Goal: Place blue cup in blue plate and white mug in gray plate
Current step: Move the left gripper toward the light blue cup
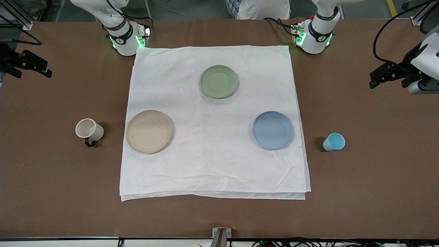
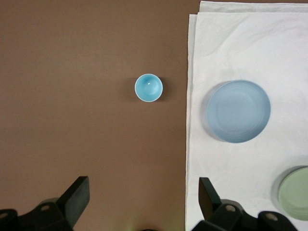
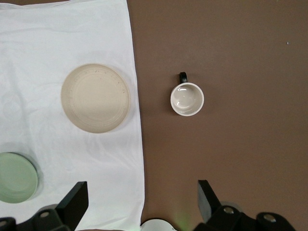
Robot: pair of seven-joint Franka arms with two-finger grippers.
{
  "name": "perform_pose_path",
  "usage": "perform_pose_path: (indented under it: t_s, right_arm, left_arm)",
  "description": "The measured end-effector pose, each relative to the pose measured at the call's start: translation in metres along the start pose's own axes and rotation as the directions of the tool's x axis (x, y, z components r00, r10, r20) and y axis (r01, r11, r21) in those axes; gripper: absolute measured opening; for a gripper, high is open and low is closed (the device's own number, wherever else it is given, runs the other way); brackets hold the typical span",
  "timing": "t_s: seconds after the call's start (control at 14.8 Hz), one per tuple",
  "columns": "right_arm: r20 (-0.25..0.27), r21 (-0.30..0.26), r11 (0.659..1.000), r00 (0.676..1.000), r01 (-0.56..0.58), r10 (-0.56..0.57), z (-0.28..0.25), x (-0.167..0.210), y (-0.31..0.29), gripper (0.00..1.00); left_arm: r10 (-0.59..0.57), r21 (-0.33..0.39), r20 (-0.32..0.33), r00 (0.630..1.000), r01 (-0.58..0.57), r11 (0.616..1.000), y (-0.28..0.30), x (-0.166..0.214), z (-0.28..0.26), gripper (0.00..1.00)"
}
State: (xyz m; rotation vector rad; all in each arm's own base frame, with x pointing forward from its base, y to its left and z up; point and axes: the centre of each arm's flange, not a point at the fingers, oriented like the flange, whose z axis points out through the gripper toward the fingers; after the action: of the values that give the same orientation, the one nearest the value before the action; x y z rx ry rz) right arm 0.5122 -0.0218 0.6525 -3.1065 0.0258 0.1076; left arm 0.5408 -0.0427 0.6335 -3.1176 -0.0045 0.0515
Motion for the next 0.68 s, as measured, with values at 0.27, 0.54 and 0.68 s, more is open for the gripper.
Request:
perform_pose_path:
  t_s: [0.27,0.54,0.68]
  right_arm:
    - [0.0,0.0,1.0,1.0,0.003,-0.003,0.0,0.0,0.0,1.0]
    - [0.0,0.001,1.0,1.0,0.005,-0.005,0.0,0.0,0.0,1.0]
    - [0.001,0.001,1.0,1.0,0.005,-0.005,0.0,0.0,0.0,1.0]
  left_arm:
    - [0.001,0.0,0.0,1.0,-0.001,1.0,0.0,0.0,0.0,1.0]
    - [-0.005,-0.002,0.059,0.998,0.005,1.0,-0.004,0.018,0.032,1.0]
    - [-0.009,-0.006,0.099,0.995,0.01,1.0,-0.006,0.039,0.07,1.0]
